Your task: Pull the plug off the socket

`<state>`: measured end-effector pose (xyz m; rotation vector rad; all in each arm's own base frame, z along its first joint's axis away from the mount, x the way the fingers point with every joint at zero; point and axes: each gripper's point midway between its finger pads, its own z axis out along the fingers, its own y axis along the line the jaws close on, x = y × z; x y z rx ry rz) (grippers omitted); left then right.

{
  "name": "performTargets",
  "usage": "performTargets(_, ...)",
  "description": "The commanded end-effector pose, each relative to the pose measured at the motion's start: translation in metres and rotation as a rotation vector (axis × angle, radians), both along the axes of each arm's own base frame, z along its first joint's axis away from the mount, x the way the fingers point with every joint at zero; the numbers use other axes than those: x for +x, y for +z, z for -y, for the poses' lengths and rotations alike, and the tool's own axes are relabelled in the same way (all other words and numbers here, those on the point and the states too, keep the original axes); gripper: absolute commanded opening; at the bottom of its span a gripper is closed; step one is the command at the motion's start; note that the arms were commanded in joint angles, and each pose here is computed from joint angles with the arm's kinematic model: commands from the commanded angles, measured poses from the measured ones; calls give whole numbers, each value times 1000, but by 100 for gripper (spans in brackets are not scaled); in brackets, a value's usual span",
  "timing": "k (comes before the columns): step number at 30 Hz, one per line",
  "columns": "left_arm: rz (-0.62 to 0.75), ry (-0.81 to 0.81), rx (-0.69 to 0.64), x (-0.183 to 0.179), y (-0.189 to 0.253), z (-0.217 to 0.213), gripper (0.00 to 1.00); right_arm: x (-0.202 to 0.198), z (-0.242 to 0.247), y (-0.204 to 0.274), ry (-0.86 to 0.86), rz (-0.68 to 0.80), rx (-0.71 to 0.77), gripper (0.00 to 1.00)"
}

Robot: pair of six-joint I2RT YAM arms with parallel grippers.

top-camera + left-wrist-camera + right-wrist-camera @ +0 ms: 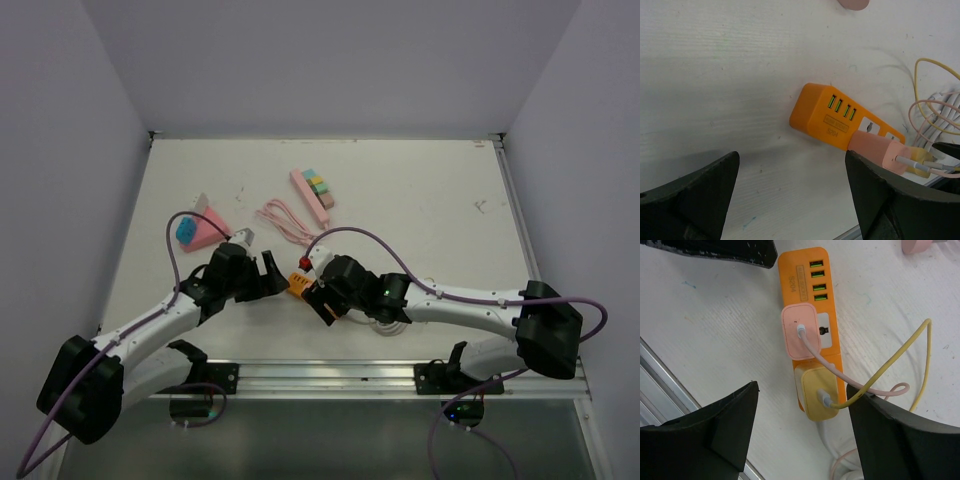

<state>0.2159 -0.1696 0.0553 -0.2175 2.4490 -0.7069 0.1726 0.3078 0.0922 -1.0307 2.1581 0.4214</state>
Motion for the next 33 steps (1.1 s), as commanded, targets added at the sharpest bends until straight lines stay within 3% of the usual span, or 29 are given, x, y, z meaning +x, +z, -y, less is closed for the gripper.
performTargets(1, 41, 18, -30, 9, 5, 11, 90, 3, -9, 17, -3, 34, 72, 74)
performTargets(9, 39, 23, -22, 5, 1, 19, 89, -1, -10, 15, 6, 22, 95, 63)
performTargets(33, 107, 54, 6, 35, -5, 34, 73, 2, 4, -26, -12, 15, -24, 55)
